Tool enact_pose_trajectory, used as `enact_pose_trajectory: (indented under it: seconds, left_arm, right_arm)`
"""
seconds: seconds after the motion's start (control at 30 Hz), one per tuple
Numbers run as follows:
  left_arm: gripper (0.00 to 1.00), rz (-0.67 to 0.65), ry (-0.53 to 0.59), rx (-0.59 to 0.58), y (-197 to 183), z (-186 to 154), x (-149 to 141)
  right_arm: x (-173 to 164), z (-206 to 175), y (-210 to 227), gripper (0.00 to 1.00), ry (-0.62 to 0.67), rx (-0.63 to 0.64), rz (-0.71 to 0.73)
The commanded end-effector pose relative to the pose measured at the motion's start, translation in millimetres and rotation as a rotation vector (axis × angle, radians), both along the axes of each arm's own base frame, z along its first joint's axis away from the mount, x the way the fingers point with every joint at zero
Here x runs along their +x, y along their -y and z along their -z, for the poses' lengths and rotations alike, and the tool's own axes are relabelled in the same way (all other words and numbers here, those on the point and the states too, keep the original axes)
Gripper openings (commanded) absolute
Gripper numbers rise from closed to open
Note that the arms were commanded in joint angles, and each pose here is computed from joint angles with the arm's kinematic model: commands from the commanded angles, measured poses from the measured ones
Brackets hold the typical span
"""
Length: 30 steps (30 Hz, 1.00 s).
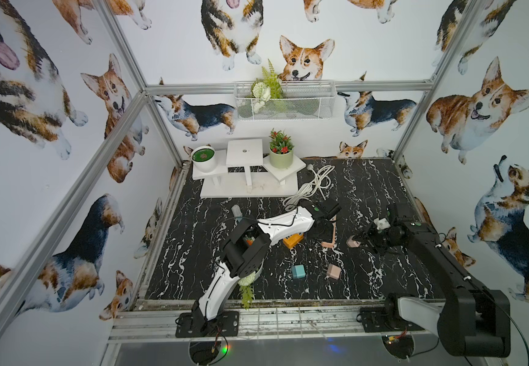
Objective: Pull the plug off the socket
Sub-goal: Place the plug at the center of the board.
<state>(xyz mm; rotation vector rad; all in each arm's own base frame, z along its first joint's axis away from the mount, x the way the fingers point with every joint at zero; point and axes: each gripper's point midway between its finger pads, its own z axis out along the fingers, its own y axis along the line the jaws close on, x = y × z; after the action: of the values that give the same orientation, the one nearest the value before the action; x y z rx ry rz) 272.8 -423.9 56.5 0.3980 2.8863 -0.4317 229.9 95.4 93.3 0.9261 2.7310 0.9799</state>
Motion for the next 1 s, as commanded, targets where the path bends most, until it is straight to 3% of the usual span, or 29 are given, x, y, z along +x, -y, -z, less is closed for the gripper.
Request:
enact_pose_trajectory:
  seconds: [0.0,0.2,0.4,0.6,0.8,0.97]
  left_arm:
    - [0.66,0.008,0.024,-0.02,3,-20,3]
    - [0.69,-0.003,0.064,-0.123,17,-57,11]
    - [0.72,-0.014,0.097,-0.234,13,-98,20]
    - [0.77,-0.057,0.188,-0.289,-18,-142,27]
    - [0.82,-0.128,0.287,-0.375,-58,-178,32]
    - [0.82,-0.166,0.34,-0.422,-93,-201,31]
  right_arm:
    - [3,1,-9,0.0,0.056,0.058,-0.025]
    - [-5,19,-13,0.0,0.047,0.091,-0.027]
    - [-4,20,-24,0.0,0.131,0.171,-0.048]
    - [-1,24,-30,0.0,0.186,0.235,-0.045]
    - [-11,50,-27,0.0,0.104,0.199,-0.053]
    - [-20,63,-24,0.12,0.052,0.168,-0.063]
